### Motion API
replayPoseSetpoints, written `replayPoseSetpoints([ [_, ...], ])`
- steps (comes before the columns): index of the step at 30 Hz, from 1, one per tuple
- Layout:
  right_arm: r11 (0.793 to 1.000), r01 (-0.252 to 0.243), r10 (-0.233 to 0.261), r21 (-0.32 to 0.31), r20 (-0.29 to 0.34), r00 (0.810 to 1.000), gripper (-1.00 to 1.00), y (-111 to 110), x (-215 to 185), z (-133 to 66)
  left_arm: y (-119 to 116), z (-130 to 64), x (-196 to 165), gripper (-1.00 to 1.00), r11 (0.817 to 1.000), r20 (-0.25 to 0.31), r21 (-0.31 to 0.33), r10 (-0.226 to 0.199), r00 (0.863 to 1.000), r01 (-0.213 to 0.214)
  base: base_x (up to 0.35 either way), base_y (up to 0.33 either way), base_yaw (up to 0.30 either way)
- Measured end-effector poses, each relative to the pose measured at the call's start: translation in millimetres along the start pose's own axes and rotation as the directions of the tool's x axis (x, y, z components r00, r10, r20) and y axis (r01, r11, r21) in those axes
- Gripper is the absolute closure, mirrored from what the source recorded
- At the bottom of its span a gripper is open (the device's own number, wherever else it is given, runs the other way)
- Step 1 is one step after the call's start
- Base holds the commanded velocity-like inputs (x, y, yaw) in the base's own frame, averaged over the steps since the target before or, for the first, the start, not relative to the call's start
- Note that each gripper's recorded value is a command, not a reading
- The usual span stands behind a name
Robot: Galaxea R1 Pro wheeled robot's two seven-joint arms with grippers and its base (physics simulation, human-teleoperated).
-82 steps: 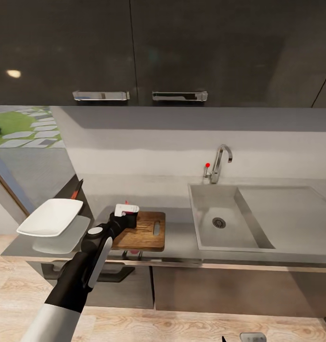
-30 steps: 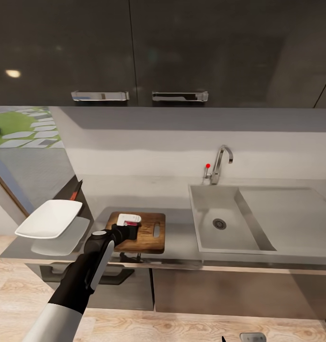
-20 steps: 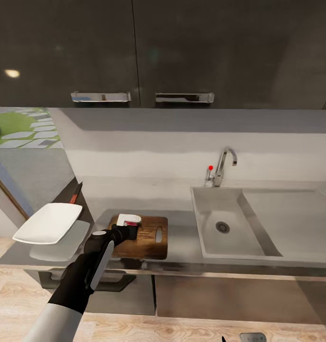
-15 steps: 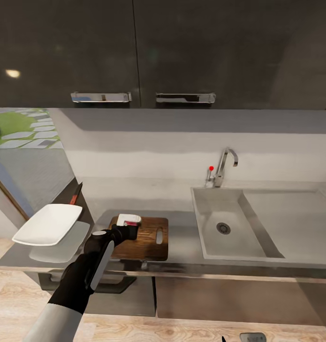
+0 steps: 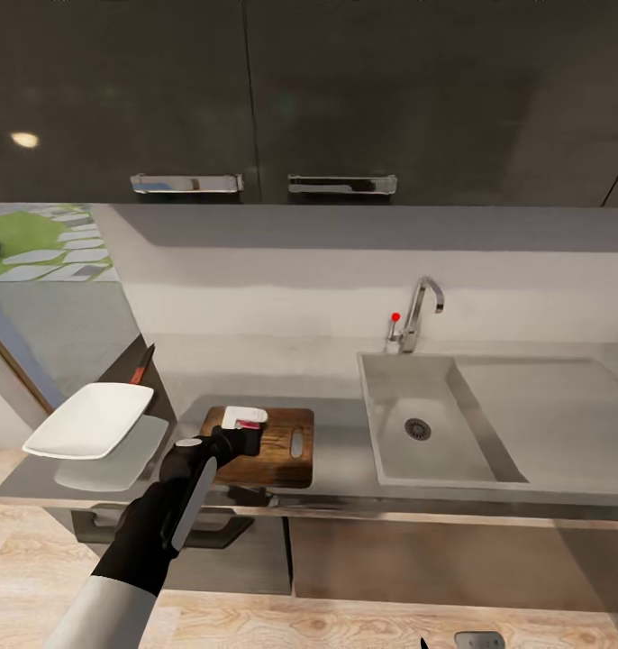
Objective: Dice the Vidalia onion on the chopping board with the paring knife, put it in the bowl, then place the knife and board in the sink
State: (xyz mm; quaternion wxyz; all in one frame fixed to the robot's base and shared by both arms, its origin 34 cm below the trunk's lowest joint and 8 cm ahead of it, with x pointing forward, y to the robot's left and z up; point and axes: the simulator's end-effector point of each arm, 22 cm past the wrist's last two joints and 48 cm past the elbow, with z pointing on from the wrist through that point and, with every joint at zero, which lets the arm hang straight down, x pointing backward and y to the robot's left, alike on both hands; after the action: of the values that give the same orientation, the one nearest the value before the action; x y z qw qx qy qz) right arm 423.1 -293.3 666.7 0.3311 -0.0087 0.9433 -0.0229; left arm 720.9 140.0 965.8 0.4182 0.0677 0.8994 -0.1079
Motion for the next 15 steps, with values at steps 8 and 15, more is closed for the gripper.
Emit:
replayPoseSetpoints([
  [8, 1.000, 0.000, 0.000, 0.000, 0.000, 1.000, -1.00, -0.1, 0.0, 0.0, 0.7, 0.8, 2.0, 1.00, 1.000, -0.005, -0.002, 0.000, 1.000, 0.000, -0.004, -0.004, 0.000],
  [15, 1.000, -0.001, 0.001, -0.001, 0.000, 1.000, -1.00, 0.7, -0.1, 0.0, 1.5, 1.2, 3.5, 1.00, 1.000, -0.008, -0.003, 0.000, 1.000, 0.000, 0.000, 0.000, 0.000],
])
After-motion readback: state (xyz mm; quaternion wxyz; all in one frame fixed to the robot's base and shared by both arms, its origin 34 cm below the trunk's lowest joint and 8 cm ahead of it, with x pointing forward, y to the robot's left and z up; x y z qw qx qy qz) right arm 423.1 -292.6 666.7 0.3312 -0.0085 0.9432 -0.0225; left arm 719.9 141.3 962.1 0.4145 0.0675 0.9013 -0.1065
